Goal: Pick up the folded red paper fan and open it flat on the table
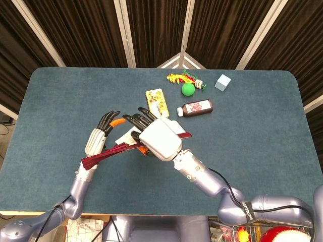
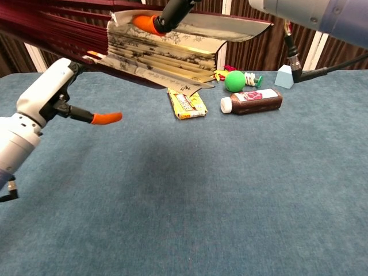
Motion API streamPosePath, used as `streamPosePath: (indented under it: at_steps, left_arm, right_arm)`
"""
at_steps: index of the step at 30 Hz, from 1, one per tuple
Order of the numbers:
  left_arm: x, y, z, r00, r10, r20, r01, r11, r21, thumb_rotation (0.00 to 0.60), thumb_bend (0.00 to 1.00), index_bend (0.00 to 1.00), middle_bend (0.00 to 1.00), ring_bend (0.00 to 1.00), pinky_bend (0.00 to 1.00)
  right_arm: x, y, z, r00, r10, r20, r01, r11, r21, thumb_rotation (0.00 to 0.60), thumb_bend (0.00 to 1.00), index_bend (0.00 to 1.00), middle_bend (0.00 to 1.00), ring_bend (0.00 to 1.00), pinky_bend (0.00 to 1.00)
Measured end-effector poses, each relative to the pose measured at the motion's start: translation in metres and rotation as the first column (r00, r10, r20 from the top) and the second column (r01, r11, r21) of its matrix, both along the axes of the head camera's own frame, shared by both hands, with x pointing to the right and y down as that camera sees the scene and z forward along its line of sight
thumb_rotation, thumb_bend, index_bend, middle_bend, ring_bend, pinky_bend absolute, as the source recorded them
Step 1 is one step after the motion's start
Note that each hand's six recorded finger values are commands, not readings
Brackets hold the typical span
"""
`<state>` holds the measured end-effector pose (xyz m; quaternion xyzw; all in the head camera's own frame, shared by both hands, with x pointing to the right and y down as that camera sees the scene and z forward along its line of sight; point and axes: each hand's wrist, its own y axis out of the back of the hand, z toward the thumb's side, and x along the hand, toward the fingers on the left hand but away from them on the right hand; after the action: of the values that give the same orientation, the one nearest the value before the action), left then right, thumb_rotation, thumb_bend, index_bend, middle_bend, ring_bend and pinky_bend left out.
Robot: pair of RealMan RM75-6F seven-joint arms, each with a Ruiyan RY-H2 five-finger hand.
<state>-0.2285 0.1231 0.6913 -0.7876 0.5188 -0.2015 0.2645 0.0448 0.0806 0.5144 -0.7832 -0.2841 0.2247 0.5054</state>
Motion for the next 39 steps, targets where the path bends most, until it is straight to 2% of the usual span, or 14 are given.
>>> streamPosePath:
  at_steps: [5, 8, 15, 23, 28, 32, 39]
  left_arm:
    - [0.016, 0.001, -0.003, 0.998, -0.002, -0.055, 0.004, 0.999, 0.033, 0.600, 0.20, 0.22, 0.07, 0.00, 0.00]
    - [0.025, 0.002, -0.003, 0.997, 0.003, -0.076, 0.000, 0.999, 0.041, 0.600, 0.20, 0.25, 0.10, 0.00, 0.00]
    - [0.040, 0.001, -0.002, 0.997, 0.007, -0.080, -0.003, 0.999, 0.051, 0.600, 0.29, 0.32, 0.14, 0.00, 0.00]
    - [0.056, -0.005, 0.001, 0.998, 0.002, -0.063, 0.001, 0.999, 0.054, 0.600, 0.32, 0.34, 0.16, 0.00, 0.00]
    - [0.064, -0.006, 0.001, 0.998, 0.006, -0.057, -0.003, 0.998, 0.057, 0.600, 0.40, 0.43, 0.19, 0.00, 0.04]
    - [0.071, -0.005, 0.002, 0.999, 0.022, -0.039, -0.019, 0.998, 0.062, 0.600, 0.42, 0.46, 0.21, 0.00, 0.08]
    - [0.078, -0.006, 0.001, 0.999, 0.034, -0.006, -0.033, 0.996, 0.078, 0.600, 0.47, 0.56, 0.28, 0.00, 0.10]
  right_arm:
    - [0.004, 0.000, -0.002, 1.000, 0.006, -0.005, -0.006, 1.000, 0.003, 0.600, 0.44, 0.79, 0.18, 0.22, 0.15]
    - [0.007, 0.000, -0.003, 1.000, 0.009, -0.008, -0.009, 1.000, 0.003, 0.600, 0.44, 0.79, 0.18, 0.22, 0.15]
    - [0.012, 0.000, -0.005, 1.000, 0.011, -0.012, -0.011, 1.000, 0.004, 0.600, 0.44, 0.79, 0.18, 0.22, 0.15]
    - [0.017, 0.002, -0.005, 1.000, 0.006, -0.020, -0.006, 1.000, 0.006, 0.600, 0.44, 0.79, 0.18, 0.22, 0.15]
    - [0.022, 0.002, -0.002, 1.000, 0.009, -0.028, -0.009, 1.000, -0.002, 0.600, 0.44, 0.79, 0.18, 0.22, 0.16]
    - [0.025, 0.002, -0.001, 1.000, 0.011, -0.024, -0.011, 1.000, -0.009, 0.600, 0.44, 0.79, 0.18, 0.22, 0.17]
    - [0.034, 0.002, 0.000, 1.000, 0.017, -0.027, -0.017, 1.000, -0.011, 0.600, 0.44, 0.79, 0.18, 0.22, 0.17]
